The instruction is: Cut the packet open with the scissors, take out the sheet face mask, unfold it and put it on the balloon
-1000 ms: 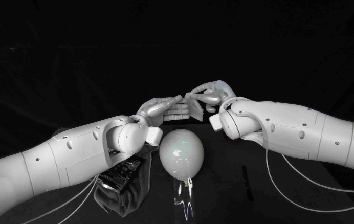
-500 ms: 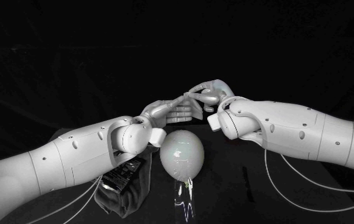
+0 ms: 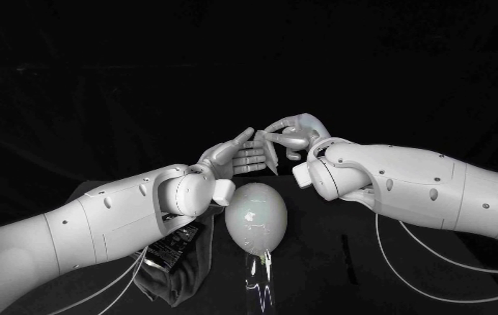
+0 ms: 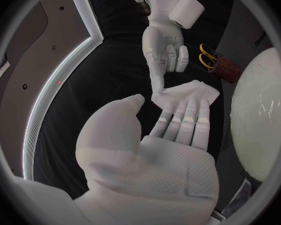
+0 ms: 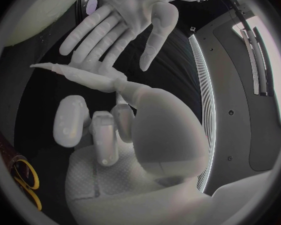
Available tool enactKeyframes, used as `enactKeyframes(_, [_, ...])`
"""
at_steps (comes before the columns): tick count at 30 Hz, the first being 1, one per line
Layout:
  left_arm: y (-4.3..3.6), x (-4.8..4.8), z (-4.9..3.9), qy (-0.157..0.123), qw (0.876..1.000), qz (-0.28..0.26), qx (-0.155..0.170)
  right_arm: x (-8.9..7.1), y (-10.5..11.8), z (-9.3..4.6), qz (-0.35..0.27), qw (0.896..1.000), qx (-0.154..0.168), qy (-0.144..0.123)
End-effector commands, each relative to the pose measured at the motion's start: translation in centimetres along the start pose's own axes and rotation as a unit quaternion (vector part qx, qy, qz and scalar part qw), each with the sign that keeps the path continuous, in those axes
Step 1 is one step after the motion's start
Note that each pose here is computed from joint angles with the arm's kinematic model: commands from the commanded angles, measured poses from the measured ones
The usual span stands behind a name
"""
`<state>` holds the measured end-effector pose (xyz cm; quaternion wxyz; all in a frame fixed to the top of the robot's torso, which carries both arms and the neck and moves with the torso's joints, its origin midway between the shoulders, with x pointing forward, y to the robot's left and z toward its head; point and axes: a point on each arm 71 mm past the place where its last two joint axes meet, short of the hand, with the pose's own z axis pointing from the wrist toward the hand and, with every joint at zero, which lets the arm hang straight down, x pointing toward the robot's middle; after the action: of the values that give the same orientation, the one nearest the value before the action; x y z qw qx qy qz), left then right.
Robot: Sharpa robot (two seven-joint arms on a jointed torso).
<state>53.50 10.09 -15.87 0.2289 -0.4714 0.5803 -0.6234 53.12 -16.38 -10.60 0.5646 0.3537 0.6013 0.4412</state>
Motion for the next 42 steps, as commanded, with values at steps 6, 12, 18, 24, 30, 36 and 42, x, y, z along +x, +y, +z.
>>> enactKeyframes(6, [-0.32,-0.39,-0.04,-0.029,0.999,-0.03,0.022,0.3,0.4,-0.5,-0.005,1.0,-0.012,0.015])
enactKeyframes(12, [-0.3,-0.28,-0.06,-0.026,0.999,-0.033,0.022,0.6,0.5,-0.8,-0.004,1.0,-0.013,0.022])
enactKeyframes(18, [-0.15,0.03,-0.06,-0.014,0.999,-0.036,0.013,1.0,0.6,-1.0,-0.003,0.999,-0.014,0.029])
enactKeyframes(24, [-0.04,0.17,-0.07,-0.01,0.999,-0.037,0.006,1.4,0.8,-1.2,-0.001,0.999,-0.015,0.037])
enactKeyframes(30, [0.03,0.35,-0.04,-0.007,0.999,-0.039,0.004,1.9,1.0,-1.4,0.0,0.999,-0.017,0.045])
enactKeyframes(36, [0.01,0.68,-0.01,0.0,0.998,-0.056,0.009,2.5,1.1,-1.4,0.002,0.999,-0.016,0.05])
enactKeyframes(42, [0.07,1.01,0.01,0.009,0.998,-0.068,0.008,3.2,1.3,-1.3,0.004,0.998,-0.017,0.055])
